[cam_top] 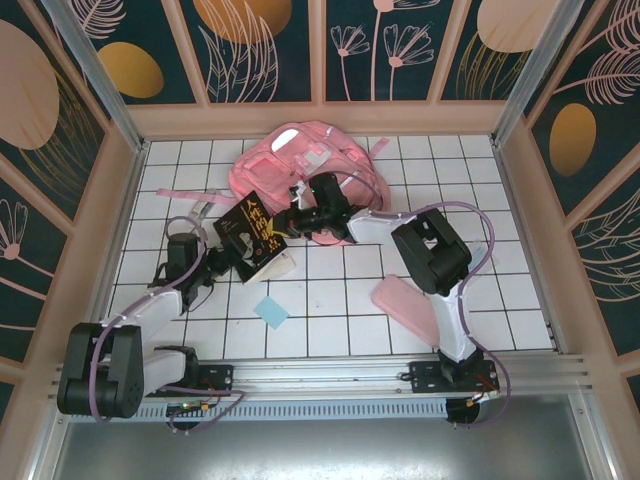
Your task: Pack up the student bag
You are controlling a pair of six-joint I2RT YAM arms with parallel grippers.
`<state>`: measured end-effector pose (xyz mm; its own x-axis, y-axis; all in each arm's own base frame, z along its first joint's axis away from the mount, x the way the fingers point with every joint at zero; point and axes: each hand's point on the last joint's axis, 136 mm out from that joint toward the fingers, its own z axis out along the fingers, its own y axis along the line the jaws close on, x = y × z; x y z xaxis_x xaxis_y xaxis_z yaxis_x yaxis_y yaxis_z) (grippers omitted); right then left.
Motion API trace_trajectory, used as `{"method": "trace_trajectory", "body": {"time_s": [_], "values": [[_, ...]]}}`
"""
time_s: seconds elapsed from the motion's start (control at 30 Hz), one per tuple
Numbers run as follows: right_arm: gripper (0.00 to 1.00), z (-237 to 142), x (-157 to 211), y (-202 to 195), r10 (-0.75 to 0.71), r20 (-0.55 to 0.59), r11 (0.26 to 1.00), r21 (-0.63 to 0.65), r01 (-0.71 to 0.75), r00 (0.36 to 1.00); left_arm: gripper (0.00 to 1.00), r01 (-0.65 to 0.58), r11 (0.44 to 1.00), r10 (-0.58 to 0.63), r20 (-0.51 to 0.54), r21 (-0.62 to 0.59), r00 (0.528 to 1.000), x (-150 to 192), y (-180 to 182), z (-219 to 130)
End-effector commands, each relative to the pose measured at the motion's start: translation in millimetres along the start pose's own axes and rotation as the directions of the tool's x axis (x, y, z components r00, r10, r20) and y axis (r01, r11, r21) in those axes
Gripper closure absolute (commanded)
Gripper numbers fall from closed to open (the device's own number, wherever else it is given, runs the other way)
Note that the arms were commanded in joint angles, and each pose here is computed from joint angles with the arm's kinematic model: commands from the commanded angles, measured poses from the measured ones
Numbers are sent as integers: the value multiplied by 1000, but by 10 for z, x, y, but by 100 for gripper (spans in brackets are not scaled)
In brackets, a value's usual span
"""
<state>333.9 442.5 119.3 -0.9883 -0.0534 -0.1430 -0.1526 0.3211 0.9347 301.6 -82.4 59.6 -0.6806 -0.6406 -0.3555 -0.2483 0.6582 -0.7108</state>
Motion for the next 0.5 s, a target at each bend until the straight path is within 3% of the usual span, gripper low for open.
{"method": "trace_trajectory", "body": {"time_s": [0.0, 0.27, 0.47], "values": [[100, -179, -78, 490, -11, 11, 980, -200, 13, 1000, 1, 36, 988, -44, 50, 152, 998, -64, -206, -9], [100, -233, -45, 401, 38, 3, 973, -228, -36, 999, 3, 51, 948, -83, 91, 315, 992, -196, -500, -39], [100, -244, -24, 359, 50, 1, 972, -229, -48, 999, 10, 72, 931, -101, 62, 357, 993, -185, -566, 28]]}}
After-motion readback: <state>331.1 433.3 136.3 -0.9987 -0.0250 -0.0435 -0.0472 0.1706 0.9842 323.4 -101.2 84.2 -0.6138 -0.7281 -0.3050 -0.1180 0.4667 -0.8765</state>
